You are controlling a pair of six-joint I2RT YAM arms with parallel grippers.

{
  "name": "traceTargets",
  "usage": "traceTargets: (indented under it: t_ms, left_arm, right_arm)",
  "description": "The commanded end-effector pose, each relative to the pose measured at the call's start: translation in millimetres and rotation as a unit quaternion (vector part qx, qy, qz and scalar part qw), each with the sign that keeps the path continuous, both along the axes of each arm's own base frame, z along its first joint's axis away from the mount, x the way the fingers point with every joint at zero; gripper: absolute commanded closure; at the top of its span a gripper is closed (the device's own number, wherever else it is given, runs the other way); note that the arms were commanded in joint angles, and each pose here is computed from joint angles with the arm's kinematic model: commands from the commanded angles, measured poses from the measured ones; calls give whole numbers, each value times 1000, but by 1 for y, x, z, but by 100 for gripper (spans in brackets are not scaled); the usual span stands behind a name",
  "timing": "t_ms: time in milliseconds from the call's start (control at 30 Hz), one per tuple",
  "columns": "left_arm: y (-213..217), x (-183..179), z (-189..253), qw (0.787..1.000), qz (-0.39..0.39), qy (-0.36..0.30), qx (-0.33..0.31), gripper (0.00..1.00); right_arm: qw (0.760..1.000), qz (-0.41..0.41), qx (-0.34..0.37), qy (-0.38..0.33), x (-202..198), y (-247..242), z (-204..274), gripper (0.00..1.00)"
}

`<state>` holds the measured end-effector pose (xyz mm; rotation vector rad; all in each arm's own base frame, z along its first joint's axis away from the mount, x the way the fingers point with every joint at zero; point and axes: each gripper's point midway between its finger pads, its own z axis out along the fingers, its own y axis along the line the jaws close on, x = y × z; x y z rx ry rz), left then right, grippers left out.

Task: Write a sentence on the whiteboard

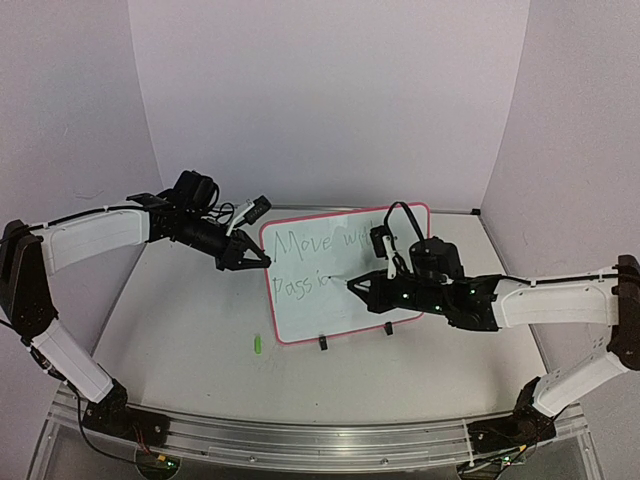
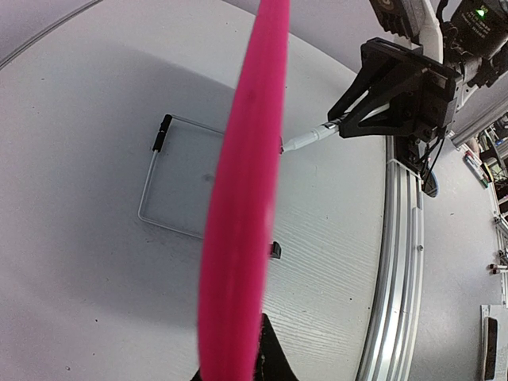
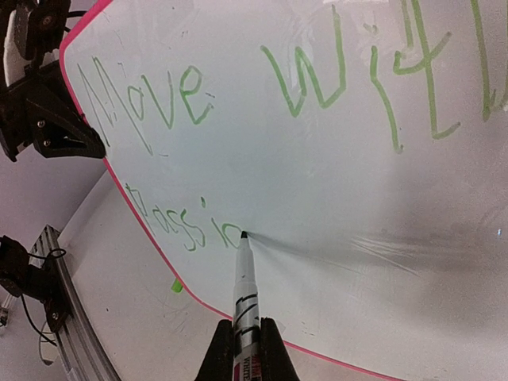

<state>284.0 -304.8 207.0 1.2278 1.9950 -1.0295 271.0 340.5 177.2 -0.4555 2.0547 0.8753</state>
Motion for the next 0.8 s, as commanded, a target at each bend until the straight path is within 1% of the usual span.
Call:
traceTargets:
  t_ms: [0, 167, 300, 767]
  left_arm:
    - [4, 4, -17, 999, 9, -10, 36, 100]
    - [4, 5, -18, 999, 9, -10, 36, 100]
    - [4, 4, -17, 999, 9, -11, 36, 100]
    - [4, 5, -18, 999, 10, -10, 37, 100]
  right_arm:
    - [999, -11, 22, -25, 10, 0, 26, 100]
    - [999, 11, 36, -27, 0, 1, 36, 100]
    - [999, 10, 41, -26, -4, -3, 41, 100]
    - [999, 11, 32, -15, 1, -6, 31, 100]
